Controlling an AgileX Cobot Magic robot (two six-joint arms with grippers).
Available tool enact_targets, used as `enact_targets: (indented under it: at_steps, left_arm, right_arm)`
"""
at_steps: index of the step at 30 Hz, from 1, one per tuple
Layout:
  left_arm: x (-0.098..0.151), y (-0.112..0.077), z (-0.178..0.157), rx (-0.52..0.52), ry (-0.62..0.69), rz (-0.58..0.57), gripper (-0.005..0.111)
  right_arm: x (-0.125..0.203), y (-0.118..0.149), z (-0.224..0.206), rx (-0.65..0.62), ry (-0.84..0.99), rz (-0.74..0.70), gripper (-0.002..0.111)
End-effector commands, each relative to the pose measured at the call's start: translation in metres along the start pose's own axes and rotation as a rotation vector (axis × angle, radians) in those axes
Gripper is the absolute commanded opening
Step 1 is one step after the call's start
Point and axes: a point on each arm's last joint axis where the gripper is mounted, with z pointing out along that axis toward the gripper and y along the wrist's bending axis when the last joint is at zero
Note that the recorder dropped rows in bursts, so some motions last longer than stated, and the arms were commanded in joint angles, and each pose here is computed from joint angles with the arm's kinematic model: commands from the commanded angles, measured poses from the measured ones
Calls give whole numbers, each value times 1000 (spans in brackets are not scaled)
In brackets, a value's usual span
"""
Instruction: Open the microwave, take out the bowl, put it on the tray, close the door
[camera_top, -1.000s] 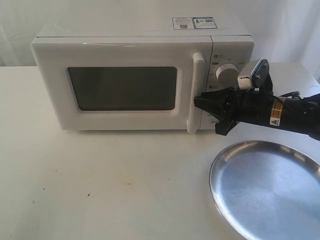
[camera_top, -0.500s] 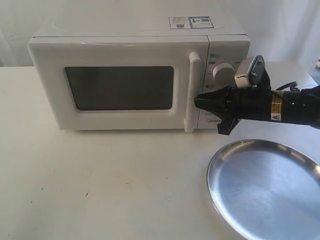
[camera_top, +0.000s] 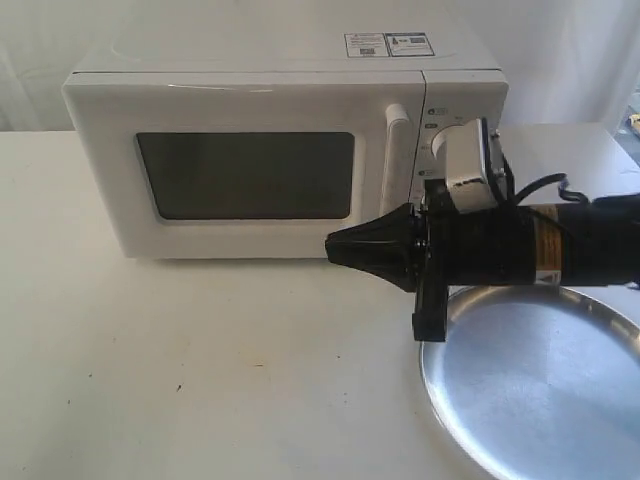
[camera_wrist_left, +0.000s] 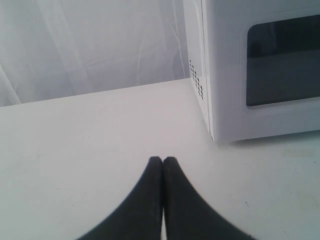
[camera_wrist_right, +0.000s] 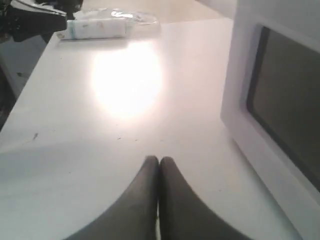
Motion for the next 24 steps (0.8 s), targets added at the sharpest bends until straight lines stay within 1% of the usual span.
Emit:
enact_targets:
  at_steps: [1,3,4,6,8,9,10,12,14,15,16,18,19,20,22,24]
  left_arm:
    - [-1,0,0,0,-9,-8,0]
    - [-1,0,0,0,-9,-8,0]
    - [-1,0,0,0,-9,-8,0]
    - [-1,0,0,0,-9,-8,0]
    - [-1,0,0,0,-9,-8,0]
    - [-1,0,0,0,-9,-8,0]
    - [-1,0,0,0,-9,-8,0]
    - [-1,0,0,0,-9,-8,0]
    - [-1,0,0,0,-9,-8,0]
    - [-1,0,0,0,-9,-8,0]
    - [-1,0,0,0,-9,-8,0]
    - [-1,0,0,0,-9,-8,0]
    - [-1,0,0,0,-9,-8,0]
    - [-1,0,0,0,-9,-8,0]
    - [-1,0,0,0,-9,-8,0]
    - [-1,0,0,0,-9,-8,0]
  right_arm:
    - [4,15,-13,143,24,-12,0]
    - [2,27,-20,176,16,-19,0]
    - [1,33,-25,222,-6,-42,0]
    - [3,33,-33,364,9,-69,0]
    - [5,27,-42,520,32,-74,0]
    - [5,25,-44,558,28,-82,0]
    - [6,23,-44,568,30,-91,0]
    - [9,20,-40,548,4,-117,0]
    - [14,8,-40,625,-35,-92,0]
    - [21,-1,-41,694,-40,-66,0]
    - [25,-3,-40,701,-40,-55,0]
    - [36,-7,-35,681,-31,-23,0]
    - [42,-6,-33,656,-31,17,0]
    - [44,0,-30,595,-42,41,0]
    - [43,9,-27,515,-72,22,0]
    - [46,14,-26,489,-65,50,0]
